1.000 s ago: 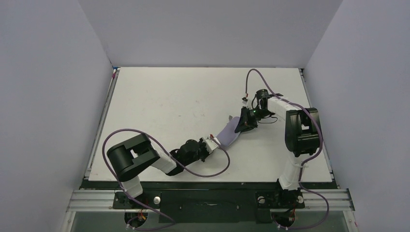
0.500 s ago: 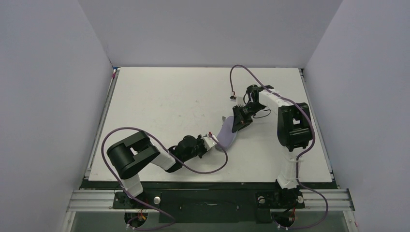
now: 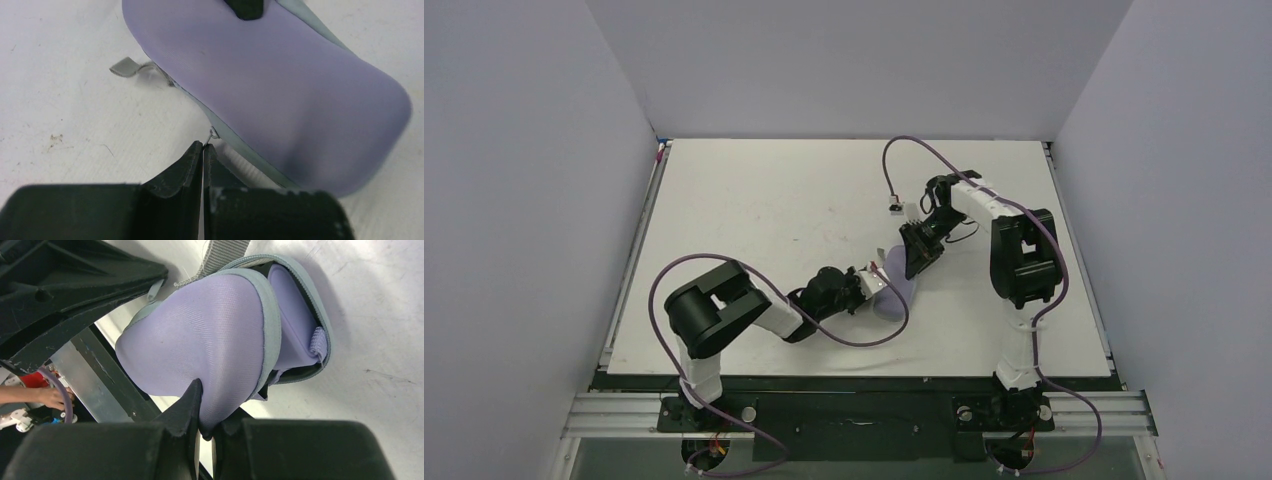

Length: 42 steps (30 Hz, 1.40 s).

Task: Open the umbrella

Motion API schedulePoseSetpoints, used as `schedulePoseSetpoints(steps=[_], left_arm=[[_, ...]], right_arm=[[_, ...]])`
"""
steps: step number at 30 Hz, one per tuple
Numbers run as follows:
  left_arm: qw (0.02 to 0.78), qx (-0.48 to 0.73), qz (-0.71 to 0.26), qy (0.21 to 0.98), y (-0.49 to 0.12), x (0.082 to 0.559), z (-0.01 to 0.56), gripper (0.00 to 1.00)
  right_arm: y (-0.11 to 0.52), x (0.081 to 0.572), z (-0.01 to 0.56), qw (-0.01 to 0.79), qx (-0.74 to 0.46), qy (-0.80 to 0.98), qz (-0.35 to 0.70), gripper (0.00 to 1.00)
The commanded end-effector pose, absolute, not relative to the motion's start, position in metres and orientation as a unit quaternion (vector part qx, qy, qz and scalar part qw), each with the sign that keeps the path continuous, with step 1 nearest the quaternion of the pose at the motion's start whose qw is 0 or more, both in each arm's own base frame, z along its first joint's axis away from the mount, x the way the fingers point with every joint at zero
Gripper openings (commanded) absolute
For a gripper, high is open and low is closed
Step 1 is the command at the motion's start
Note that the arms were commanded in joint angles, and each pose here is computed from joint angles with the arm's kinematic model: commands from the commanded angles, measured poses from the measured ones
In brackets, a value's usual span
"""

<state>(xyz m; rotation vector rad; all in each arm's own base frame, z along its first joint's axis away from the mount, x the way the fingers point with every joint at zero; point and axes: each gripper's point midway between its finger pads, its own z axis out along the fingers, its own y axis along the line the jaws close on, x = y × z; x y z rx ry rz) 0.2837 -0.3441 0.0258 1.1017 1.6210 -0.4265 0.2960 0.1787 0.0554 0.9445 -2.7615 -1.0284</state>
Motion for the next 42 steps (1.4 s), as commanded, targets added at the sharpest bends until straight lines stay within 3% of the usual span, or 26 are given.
schedulePoseSetpoints(steps=[1, 8, 12, 14, 15, 17, 18, 19, 20, 22, 24, 34, 42], left_arm=[[0.562, 0.440, -0.166, 0.680, -0.359, 0.318, 0.043, 0.00], [0.539, 0.407, -0.168, 0.719, -0.374, 0.341, 0.043, 0.00], [0.553, 0.417, -0.177, 0.699, -0.372, 0.336, 0.047, 0.00], [0.560, 0.418, -0.177, 0.693, -0.367, 0.333, 0.050, 0.00], [0.564, 0.415, -0.176, 0.692, -0.364, 0.333, 0.055, 0.02], [0.572, 0.407, -0.176, 0.690, -0.357, 0.334, 0.065, 0.26], [0.569, 0.405, -0.178, 0.693, -0.354, 0.332, 0.066, 0.48], [0.575, 0.398, -0.180, 0.691, -0.350, 0.333, 0.076, 0.58], [0.573, 0.396, -0.181, 0.694, -0.347, 0.330, 0.076, 0.77], [0.578, 0.390, -0.184, 0.693, -0.339, 0.327, 0.087, 0.90], [0.580, 0.384, -0.185, 0.694, -0.331, 0.324, 0.097, 0.95], [0.571, 0.362, -0.232, 0.700, -0.318, 0.296, 0.136, 0.97], [0.557, 0.346, -0.269, 0.706, -0.320, 0.276, 0.158, 0.97]], right_arm=[[0.154, 0.278, 0.035, 0.075, 0.361, -0.886, -0.282, 0.00], [0.159, 0.277, 0.041, 0.074, 0.353, -0.884, -0.298, 0.00], [0.162, 0.281, 0.050, 0.063, 0.328, -0.887, -0.317, 0.00], [0.163, 0.285, 0.057, 0.053, 0.306, -0.890, -0.335, 0.10], [0.165, 0.287, 0.061, 0.050, 0.292, -0.890, -0.346, 0.23], [0.165, 0.290, 0.071, 0.046, 0.268, -0.890, -0.365, 0.43], [0.164, 0.291, 0.076, 0.044, 0.261, -0.889, -0.373, 0.47], [0.167, 0.290, 0.083, 0.044, 0.258, -0.884, -0.388, 0.55], [0.167, 0.290, 0.088, 0.039, 0.255, -0.882, -0.395, 0.57], [0.170, 0.285, 0.099, 0.036, 0.253, -0.875, -0.412, 0.60], [0.176, 0.281, 0.107, 0.033, 0.251, -0.868, -0.427, 0.60], [0.217, 0.277, 0.134, 0.019, 0.243, -0.841, -0.483, 0.56], [0.262, 0.313, 0.148, -0.058, 0.230, -0.846, -0.477, 0.57]])
